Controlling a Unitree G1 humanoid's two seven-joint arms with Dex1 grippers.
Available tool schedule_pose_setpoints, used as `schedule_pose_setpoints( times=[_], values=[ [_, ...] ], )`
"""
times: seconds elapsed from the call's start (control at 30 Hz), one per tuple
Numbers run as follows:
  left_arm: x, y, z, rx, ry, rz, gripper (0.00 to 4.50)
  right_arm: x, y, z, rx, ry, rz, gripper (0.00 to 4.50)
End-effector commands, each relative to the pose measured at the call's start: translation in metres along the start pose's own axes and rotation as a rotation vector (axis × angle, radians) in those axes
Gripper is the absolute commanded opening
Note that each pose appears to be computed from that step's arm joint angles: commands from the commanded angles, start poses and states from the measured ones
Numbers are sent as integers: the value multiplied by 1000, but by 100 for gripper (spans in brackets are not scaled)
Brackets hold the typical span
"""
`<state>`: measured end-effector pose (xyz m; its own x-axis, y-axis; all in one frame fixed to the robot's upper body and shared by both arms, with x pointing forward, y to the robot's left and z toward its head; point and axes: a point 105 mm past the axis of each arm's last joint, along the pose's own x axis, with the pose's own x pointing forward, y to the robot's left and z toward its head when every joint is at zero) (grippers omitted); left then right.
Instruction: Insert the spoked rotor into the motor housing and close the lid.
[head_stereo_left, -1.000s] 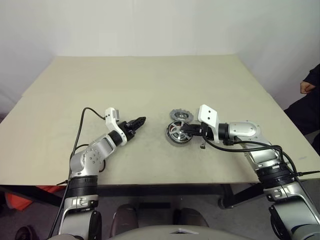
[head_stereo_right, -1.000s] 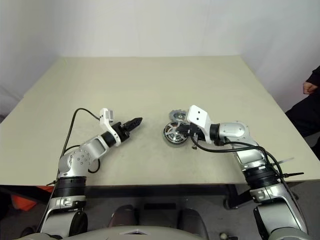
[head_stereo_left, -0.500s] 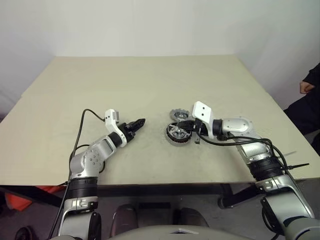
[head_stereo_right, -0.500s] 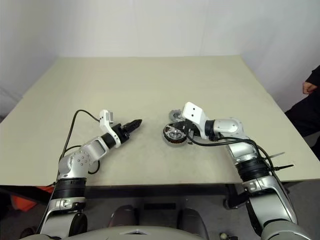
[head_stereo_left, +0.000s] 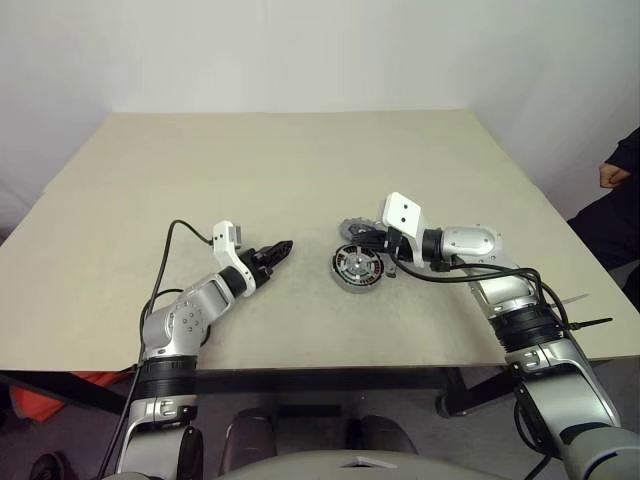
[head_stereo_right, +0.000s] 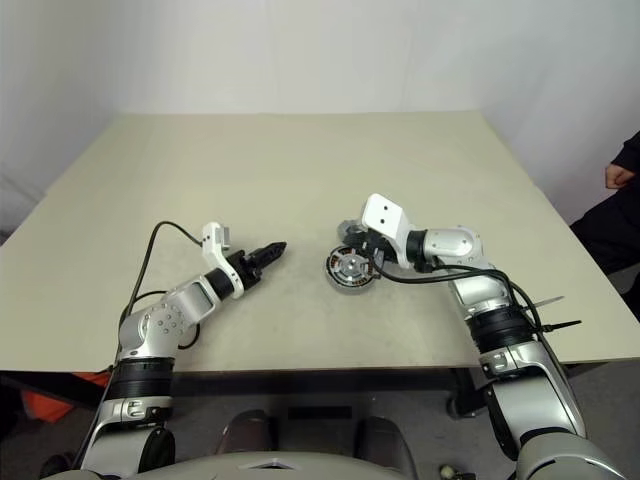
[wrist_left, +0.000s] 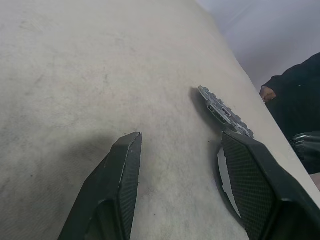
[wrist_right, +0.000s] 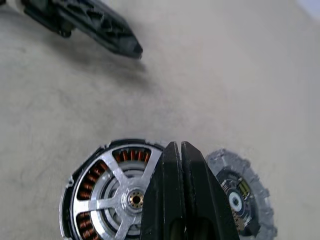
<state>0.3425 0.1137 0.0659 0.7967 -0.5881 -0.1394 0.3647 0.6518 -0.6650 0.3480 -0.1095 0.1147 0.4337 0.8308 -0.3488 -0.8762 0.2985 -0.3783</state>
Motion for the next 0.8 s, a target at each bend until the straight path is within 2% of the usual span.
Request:
schedule_pose_setpoints(
  times=[0.03, 0.2, 0.27, 0.37, 0.6, 0.7, 0.8],
  values=[
    [0, -4, 11, 31, -36, -13, 269, 2, 4, 1, 33, -27, -4, 7],
    [0, -4, 11, 31, -40, -9, 269, 17, 23, -41, 151, 74, 1, 7],
    [-1, -4, 11, 30, -42, -6, 269, 17, 20, -52, 127, 128, -34, 7],
    [-2, -3, 10, 27, -43, -3, 269, 15, 10, -33, 130, 55, -55, 7],
    [-2, -2, 9, 22, -43, 2, 269, 9, -11, -5, 39, 4, -92, 7],
    [-2, -2, 8, 23, -43, 1, 269, 9, -14, 1, 28, -9, -99, 7],
    [-2, -2, 7, 23, -41, 3, 269, 10, -13, -5, 47, 4, -95, 7]
  ],
)
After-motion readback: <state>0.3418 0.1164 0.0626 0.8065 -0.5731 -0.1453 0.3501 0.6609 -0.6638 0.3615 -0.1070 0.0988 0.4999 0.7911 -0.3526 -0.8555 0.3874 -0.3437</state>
